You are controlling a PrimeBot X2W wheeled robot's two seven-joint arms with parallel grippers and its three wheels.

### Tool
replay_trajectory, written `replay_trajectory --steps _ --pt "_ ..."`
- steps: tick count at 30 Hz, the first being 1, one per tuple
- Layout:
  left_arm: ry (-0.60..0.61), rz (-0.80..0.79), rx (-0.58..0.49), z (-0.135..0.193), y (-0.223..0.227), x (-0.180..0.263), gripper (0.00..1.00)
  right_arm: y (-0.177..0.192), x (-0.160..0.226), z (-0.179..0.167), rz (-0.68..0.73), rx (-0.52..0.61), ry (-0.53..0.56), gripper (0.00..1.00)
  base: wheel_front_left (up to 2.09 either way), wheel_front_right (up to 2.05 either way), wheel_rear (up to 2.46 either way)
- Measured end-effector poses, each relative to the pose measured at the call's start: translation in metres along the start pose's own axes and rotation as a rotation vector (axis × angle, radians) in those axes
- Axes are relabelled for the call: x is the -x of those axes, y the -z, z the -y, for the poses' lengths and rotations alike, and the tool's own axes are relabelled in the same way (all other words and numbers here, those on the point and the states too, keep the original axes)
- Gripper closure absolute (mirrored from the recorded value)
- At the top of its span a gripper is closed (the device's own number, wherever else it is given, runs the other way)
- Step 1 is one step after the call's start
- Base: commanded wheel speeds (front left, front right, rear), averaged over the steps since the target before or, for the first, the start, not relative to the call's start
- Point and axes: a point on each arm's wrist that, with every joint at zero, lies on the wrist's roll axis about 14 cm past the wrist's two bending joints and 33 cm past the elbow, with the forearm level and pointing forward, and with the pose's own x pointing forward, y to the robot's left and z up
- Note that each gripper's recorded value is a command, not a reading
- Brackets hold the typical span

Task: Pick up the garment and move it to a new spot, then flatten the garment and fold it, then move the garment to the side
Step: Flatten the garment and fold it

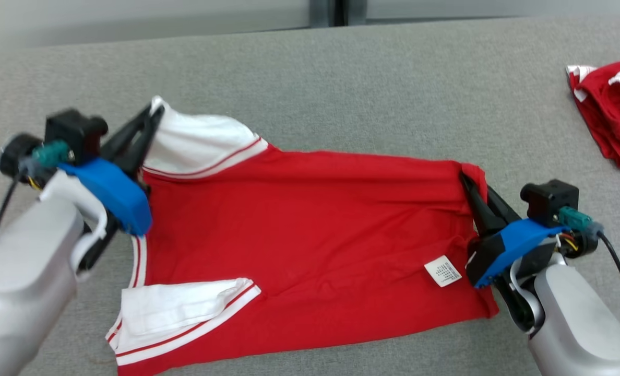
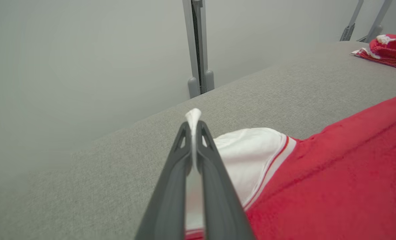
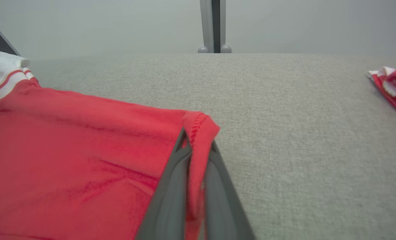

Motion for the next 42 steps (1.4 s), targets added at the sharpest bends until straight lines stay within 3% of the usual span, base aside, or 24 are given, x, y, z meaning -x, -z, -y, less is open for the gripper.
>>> replay_trajectory --steps 14,22,23,24,25,26,27,42 --pt "-0.104 -0.068 0.189 0.041 0.048 0.106 1.00 0.010 0.027 -0.017 0.036 -0.026 -0.015 1.00 0.00 0.00 0.00" --pt "-0.163 -0.146 0.300 0.060 0.078 0.138 1.00 0.025 0.044 -0.029 0.029 -0.066 -0.019 1.00 0.00 0.00 0.00" --pt "-0.167 -0.149 0.307 0.062 0.079 0.140 1.00 0.025 0.046 -0.029 0.031 -0.071 -0.016 0.90 0.00 0.00 0.00" --pt "-0.176 -0.147 0.315 0.063 0.079 0.141 1.00 0.026 0.048 -0.029 0.032 -0.075 -0.014 0.59 0.00 0.00 0.00" --pt "-0.186 -0.137 0.324 0.063 0.078 0.141 0.66 0.026 0.050 -0.028 0.035 -0.079 -0.008 0.13 0.00 0.00 0.00" --pt "-0.197 -0.124 0.324 0.062 0.075 0.141 0.18 0.025 0.052 -0.026 0.043 -0.085 0.002 0.00 0.00 0.00 0.00" --pt "-0.208 -0.108 0.319 0.061 0.071 0.141 0.00 0.024 0.054 -0.025 0.051 -0.086 0.009 0.00 0.00 0.00 0.00" --pt "-0.464 0.251 0.227 0.016 -0.005 0.144 0.00 -0.024 0.057 -0.018 0.226 -0.100 0.048 0.00 0.00 0.00 0.00"
